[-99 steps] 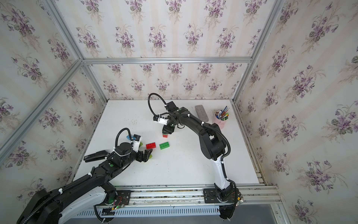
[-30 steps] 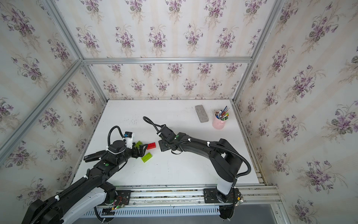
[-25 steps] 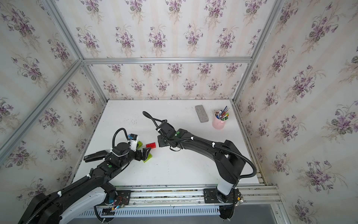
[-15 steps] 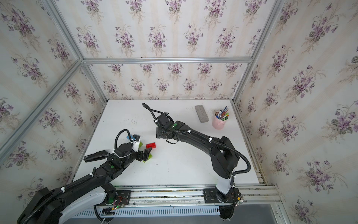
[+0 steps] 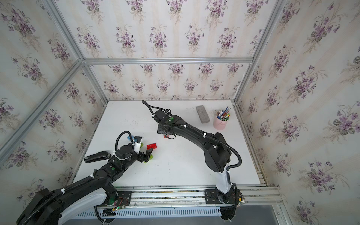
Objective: Assemble a spoon with lego
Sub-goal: Assemble the lego brick with the lego brick.
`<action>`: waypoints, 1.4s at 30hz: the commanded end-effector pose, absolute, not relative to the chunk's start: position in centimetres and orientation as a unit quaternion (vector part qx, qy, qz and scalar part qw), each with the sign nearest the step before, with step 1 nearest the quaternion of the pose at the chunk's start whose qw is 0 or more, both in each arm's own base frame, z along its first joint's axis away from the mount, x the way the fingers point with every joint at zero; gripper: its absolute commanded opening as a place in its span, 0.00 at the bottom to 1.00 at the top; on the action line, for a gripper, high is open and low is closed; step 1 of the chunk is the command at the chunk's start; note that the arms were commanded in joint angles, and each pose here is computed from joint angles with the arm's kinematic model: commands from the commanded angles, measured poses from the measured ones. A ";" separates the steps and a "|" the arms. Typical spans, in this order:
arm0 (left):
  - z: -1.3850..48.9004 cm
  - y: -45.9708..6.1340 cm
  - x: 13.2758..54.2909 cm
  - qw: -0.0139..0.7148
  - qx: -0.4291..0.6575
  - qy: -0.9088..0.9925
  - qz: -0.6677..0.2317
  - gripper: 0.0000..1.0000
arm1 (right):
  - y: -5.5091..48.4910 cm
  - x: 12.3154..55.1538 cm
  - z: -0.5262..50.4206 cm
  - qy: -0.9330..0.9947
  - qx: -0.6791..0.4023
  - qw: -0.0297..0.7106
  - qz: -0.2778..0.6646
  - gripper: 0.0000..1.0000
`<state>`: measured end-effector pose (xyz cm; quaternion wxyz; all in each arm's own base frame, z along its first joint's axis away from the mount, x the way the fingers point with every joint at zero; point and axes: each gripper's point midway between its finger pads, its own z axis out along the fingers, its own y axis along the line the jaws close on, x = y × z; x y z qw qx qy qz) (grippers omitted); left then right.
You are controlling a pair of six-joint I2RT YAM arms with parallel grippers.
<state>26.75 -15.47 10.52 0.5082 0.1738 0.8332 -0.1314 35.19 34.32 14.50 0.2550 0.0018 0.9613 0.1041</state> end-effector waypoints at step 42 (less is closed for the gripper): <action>11.6 -14.8 27.1 0.535 0.157 0.821 -0.120 1.00 | 34.5 36.7 10.4 0.975 0.041 0.208 0.067 0.48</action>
